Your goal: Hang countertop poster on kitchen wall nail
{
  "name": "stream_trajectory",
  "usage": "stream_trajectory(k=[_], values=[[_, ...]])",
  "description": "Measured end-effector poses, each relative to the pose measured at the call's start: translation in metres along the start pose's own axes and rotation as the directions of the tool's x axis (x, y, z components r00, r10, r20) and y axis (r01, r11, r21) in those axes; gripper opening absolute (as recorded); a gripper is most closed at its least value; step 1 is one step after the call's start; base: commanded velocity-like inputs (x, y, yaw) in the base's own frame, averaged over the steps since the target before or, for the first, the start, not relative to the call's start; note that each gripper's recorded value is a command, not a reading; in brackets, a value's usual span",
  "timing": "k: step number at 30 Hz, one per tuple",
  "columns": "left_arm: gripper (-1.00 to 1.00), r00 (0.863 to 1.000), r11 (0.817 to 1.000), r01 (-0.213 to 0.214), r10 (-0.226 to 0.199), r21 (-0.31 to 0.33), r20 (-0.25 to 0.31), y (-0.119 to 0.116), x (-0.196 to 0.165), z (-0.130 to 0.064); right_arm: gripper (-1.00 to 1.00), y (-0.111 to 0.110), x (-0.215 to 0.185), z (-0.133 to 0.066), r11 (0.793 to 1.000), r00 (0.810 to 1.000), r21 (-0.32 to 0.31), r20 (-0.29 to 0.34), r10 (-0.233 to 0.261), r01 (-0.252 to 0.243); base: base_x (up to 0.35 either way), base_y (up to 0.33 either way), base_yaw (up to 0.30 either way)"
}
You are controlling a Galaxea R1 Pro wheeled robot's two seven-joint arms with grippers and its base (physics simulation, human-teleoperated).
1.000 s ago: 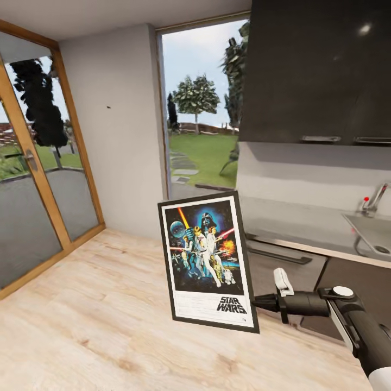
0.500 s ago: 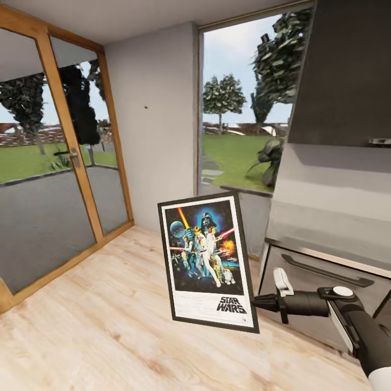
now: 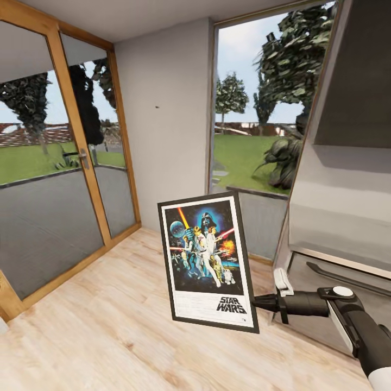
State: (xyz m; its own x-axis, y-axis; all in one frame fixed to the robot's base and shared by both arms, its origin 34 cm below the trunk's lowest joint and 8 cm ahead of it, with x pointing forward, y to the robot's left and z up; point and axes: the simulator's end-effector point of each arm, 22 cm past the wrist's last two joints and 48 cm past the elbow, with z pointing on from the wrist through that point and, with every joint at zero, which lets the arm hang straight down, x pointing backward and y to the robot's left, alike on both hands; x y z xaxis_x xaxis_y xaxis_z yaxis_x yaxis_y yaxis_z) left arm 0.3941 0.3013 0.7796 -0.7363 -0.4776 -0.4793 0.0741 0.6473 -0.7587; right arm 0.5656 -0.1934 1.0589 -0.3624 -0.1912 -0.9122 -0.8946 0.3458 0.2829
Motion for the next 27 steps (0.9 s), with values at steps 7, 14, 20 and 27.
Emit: stream_trajectory(k=[7, 14, 20, 27], values=[[1.00, 1.000, 1.000, 0.000, 0.000, 0.000, 0.000, 0.0001, -0.0001, 0.0000, -1.00, 0.0000, 0.0002, 0.0001, 1.000, 1.000, 0.000, 0.000, 0.001, -0.001, 0.173, 0.315, 0.000], [1.00, 1.000, 1.000, 0.000, 0.000, 0.000, 0.000, 0.0000, -0.0001, -0.0001, -1.00, -0.0001, 0.0002, 0.0001, 1.000, 1.000, 0.000, 0.000, 0.001, -0.001, 0.183, 0.315, 0.000], [1.00, 1.000, 1.000, 0.000, 0.000, 0.000, 0.000, 0.0001, -0.0001, -0.0002, -1.00, 0.0000, 0.0003, 0.0001, 1.000, 1.000, 0.000, 0.000, 0.001, -0.001, 0.190, 0.315, 0.000], [1.00, 1.000, 1.000, 0.000, 0.000, 0.000, 0.000, 0.0001, 0.0000, -0.0001, -1.00, 0.0000, 0.0003, 0.0001, 1.000, 1.000, 0.000, 0.000, 0.001, -0.001, 0.190, 0.315, 0.000]])
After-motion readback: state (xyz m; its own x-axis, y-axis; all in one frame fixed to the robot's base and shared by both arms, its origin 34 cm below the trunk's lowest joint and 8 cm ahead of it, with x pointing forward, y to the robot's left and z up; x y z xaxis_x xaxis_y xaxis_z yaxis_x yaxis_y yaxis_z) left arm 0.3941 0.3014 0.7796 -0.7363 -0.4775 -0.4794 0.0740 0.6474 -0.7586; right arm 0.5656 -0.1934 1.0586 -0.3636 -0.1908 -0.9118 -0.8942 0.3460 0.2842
